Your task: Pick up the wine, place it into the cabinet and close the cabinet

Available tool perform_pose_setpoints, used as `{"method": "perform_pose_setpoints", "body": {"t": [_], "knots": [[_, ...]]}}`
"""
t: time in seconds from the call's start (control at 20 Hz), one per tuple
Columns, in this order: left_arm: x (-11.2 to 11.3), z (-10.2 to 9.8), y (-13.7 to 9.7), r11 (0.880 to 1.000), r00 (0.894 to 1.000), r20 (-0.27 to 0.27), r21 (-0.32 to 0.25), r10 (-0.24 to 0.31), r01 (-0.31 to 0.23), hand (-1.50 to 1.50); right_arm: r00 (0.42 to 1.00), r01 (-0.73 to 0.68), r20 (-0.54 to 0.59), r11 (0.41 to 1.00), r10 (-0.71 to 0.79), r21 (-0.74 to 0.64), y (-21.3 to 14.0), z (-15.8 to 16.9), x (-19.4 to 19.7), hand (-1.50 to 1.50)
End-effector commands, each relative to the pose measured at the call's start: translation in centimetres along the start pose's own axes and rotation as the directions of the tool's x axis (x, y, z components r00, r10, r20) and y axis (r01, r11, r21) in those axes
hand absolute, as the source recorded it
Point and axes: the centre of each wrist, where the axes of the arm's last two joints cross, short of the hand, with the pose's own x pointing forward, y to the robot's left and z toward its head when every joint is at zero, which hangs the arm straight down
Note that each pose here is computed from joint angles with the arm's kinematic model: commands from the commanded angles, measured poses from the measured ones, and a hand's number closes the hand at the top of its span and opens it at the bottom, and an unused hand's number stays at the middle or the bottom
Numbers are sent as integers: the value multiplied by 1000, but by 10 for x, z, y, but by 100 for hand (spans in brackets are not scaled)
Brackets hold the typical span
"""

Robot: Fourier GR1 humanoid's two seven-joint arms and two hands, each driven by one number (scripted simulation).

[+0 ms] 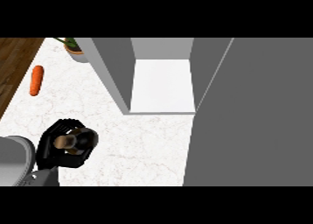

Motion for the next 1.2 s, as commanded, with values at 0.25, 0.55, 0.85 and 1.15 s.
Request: {"method": "perform_pose_setpoints", "body": {"t": [0.25,0.55,0.85,1.15], "knots": [[47,-9,-10,998,985,167,-35,-46,52,150,999,33,27,999,-34,13,-9,20,13,-150],[88,-17,-23,985,986,122,-150,110,-91,150,999,23,29,999,-24,29,-7,24,14,-150],[117,-23,-70,980,990,103,-186,93,-73,150,996,62,55,998,-63,13,5,22,10,-150],[155,-30,-122,967,992,82,-242,98,-76,150,997,52,48,999,-53,6,1,8,8,-150]]}}
